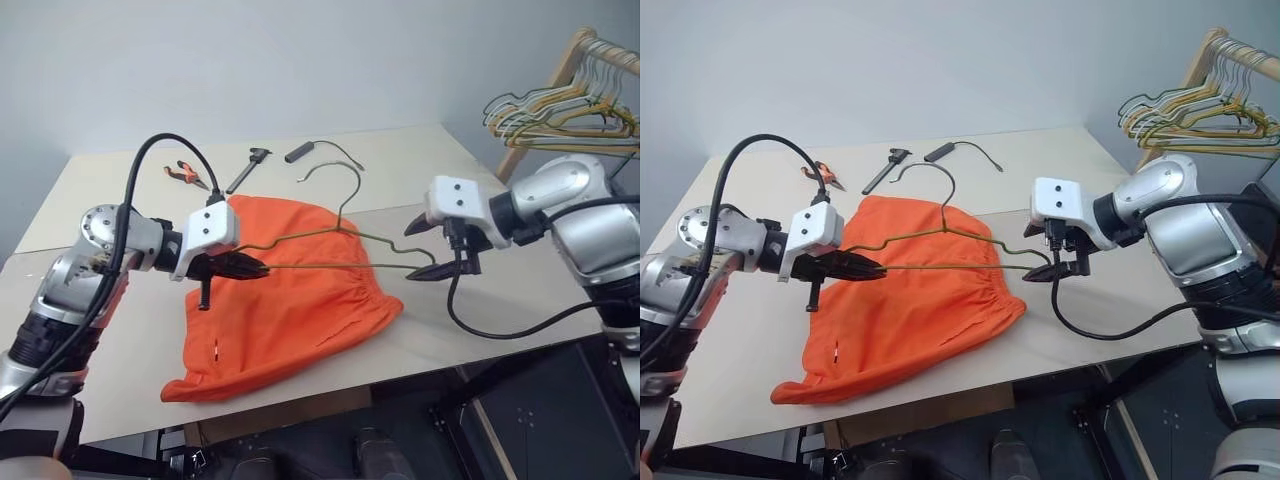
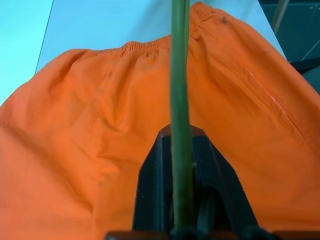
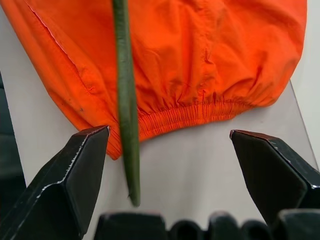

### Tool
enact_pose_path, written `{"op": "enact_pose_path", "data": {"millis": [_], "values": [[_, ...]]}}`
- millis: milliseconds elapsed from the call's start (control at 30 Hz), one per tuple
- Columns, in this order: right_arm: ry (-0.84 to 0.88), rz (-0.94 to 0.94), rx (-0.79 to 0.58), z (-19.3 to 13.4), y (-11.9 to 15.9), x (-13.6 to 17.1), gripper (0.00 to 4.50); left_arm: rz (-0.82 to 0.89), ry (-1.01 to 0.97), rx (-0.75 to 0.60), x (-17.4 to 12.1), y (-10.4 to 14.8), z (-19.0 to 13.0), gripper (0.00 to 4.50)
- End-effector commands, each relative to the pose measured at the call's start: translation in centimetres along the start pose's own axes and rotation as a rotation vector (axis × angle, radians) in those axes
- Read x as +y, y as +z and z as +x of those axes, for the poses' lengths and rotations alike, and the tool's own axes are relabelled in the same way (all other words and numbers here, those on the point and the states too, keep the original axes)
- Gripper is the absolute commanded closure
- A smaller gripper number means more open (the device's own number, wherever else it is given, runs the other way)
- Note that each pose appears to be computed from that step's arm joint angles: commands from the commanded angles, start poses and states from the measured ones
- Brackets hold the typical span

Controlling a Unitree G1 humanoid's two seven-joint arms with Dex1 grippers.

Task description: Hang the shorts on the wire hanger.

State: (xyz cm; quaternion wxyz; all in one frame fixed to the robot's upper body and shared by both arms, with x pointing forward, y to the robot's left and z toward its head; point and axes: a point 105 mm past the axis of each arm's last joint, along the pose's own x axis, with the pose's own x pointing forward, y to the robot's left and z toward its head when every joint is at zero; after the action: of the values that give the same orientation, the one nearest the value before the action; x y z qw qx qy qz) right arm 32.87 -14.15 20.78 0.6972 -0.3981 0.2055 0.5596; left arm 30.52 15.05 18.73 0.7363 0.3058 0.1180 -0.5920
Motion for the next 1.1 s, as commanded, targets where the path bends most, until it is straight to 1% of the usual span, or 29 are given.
{"op": "enact_pose_path", "data": {"millis": [33,133,367,500,600,733,867,900,967,1000,1100], "values": [[-0.022,-0.005,0.007,-0.2,0.9,-0.3,0.92,0.055,0.019,-0.022,0.4,1.2,-0.4,4.5],[-0.018,0.001,0.001,-0.1,1.3,-0.2,1.89,0.057,0.02,-0.026,0.4,1.2,-0.3,4.5],[-0.009,-0.013,-0.031,0.2,2.4,0.5,4.42,0.069,0.012,-0.026,0.4,1.2,0.1,4.5],[0.021,-0.005,-0.06,0.3,2.9,1.4,4.47,0.067,0.003,-0.03,0.4,1.1,0.1,4.5],[0.039,0.043,-0.076,0.2,2.3,2.2,4.5,0.031,0.014,-0.073,0.7,1.5,-0.2,3.72],[0.065,0.211,-0.101,-0.7,0.3,3.9,4.5,0.007,0.089,-0.081,1.8,0.6,-2.2,2.47],[0.076,0.405,-0.076,-1.6,-3.5,6.2,4.5,-0.049,0.196,-0.085,2.9,-0.4,-5.1,1.17],[0.063,0.46,-0.071,-1.8,-4.5,6.5,4.5,-0.058,0.207,-0.093,2.8,-0.4,-5.7,0.86],[0.027,0.625,-0.066,-2.3,-6.8,6.9,4.5,-0.089,0.207,-0.153,2.2,0.4,-6.7,0.22],[0.01,0.707,-0.061,-2.5,-7.8,7.1,4.5,-0.102,0.195,-0.186,1.7,0.9,-6.9,0.02],[-0.043,0.955,-0.013,-2.7,-10.9,7.5,4.5,-0.069,0.171,-0.256,-0.1,2.1,-6.7,0.02]]}}
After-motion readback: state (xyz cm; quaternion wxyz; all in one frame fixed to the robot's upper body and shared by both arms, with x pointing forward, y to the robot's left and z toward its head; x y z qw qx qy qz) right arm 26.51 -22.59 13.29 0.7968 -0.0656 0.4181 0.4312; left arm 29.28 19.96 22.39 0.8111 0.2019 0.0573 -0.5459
